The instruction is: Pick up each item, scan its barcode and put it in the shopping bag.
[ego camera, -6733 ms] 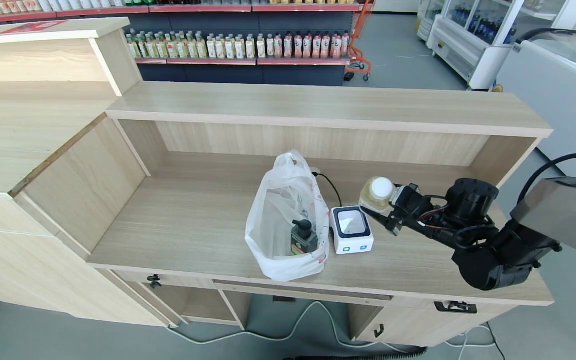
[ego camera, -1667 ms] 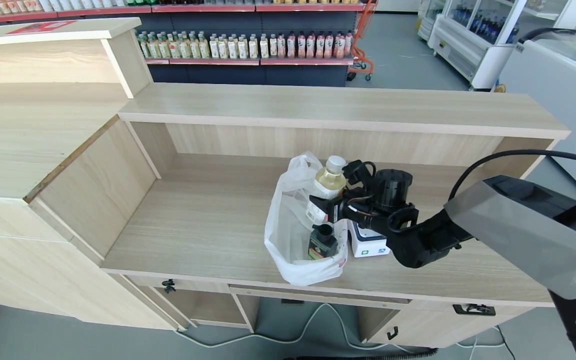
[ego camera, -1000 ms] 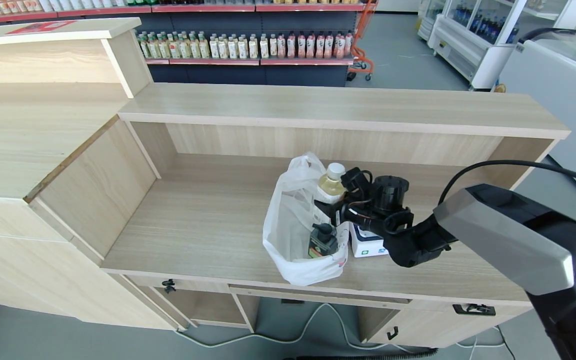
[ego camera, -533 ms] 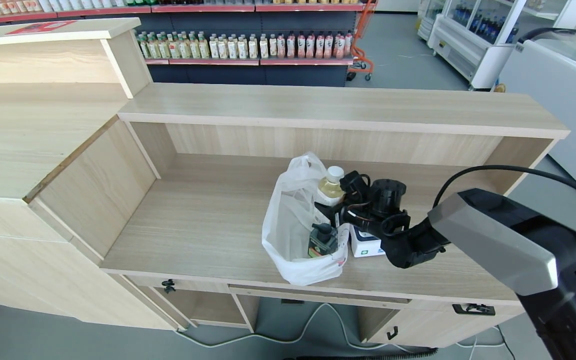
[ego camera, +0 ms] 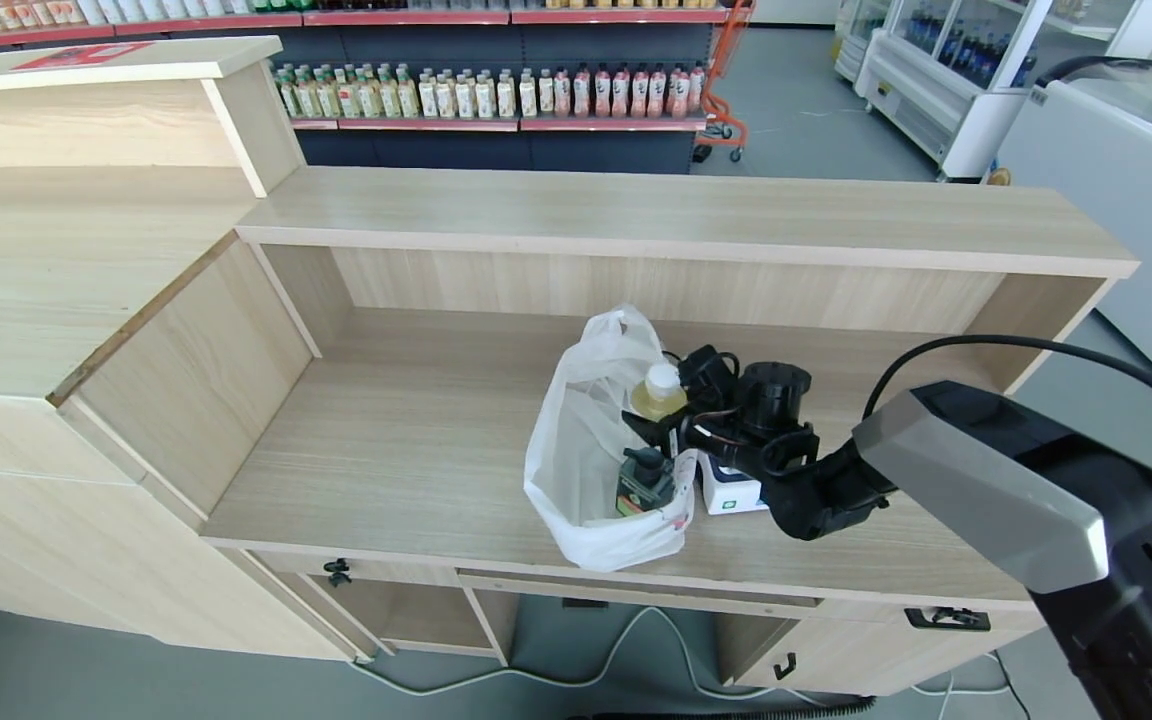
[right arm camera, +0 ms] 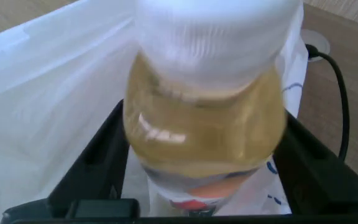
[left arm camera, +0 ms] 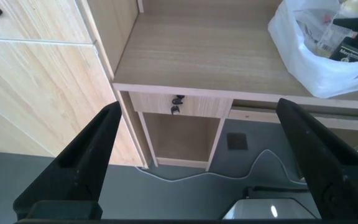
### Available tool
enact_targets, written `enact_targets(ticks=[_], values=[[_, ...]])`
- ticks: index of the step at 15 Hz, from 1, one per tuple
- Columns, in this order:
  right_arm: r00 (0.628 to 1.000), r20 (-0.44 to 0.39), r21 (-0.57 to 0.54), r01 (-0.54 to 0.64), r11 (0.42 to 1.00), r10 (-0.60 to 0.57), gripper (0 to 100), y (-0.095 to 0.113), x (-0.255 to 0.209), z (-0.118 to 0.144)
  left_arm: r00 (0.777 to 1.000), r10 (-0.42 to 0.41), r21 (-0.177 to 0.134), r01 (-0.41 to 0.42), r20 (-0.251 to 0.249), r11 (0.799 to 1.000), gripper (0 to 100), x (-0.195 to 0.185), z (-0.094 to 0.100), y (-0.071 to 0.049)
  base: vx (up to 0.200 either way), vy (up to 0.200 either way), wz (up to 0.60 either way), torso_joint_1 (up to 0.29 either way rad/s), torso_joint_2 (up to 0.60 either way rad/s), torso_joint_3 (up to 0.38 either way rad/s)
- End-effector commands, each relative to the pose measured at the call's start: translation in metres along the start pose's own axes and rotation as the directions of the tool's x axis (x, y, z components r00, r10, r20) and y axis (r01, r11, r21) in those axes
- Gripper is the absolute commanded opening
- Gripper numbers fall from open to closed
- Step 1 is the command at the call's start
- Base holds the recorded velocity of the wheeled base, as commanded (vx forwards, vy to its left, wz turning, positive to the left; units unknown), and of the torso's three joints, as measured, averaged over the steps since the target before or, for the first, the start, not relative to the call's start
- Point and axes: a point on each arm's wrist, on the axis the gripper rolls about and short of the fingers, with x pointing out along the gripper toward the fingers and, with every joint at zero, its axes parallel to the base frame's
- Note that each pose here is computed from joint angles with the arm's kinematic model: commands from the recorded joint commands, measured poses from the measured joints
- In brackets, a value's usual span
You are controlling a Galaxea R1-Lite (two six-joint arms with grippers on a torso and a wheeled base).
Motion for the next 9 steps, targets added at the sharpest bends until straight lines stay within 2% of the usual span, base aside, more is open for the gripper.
enact_targets(ticks=[1, 4, 8, 9], values=[[1.0, -0.001, 0.001, 0.0, 1.0, 0.0, 100, 0.0, 0.0, 0.002, 1.0, 0.0, 0.0, 0.0, 0.001, 1.0, 100, 0.0, 0.0, 0.0, 0.0, 0.0, 0.0, 0.0, 0.0, 0.0], [0.999, 0.047, -0.002, 0.015, 1.0, -0.015, 100, -0.004, -0.005, 0.023, 1.0, 0.0, 0.0, 0.0, 0.002, 1.0, 100, 0.0, 0.0, 0.0, 0.0, 0.0, 0.0, 0.0, 0.0, 0.0], [0.982, 0.177, -0.009, 0.062, 0.998, -0.059, 100, -0.024, -0.03, 0.091, 1.0, 0.0, 0.003, 0.0, 0.001, 1.0, 100, 0.0, 0.0, 0.0, 0.0, 0.0, 0.0, 0.0, 0.0, 0.0], [0.98, 0.189, -0.011, 0.072, 0.997, -0.068, 100, -0.027, -0.039, 0.104, 1.0, 0.0, 0.005, 0.0, 0.001, 1.0, 100, 0.0, 0.0, 0.0, 0.0, 0.0, 0.0, 0.0, 0.0, 0.0]])
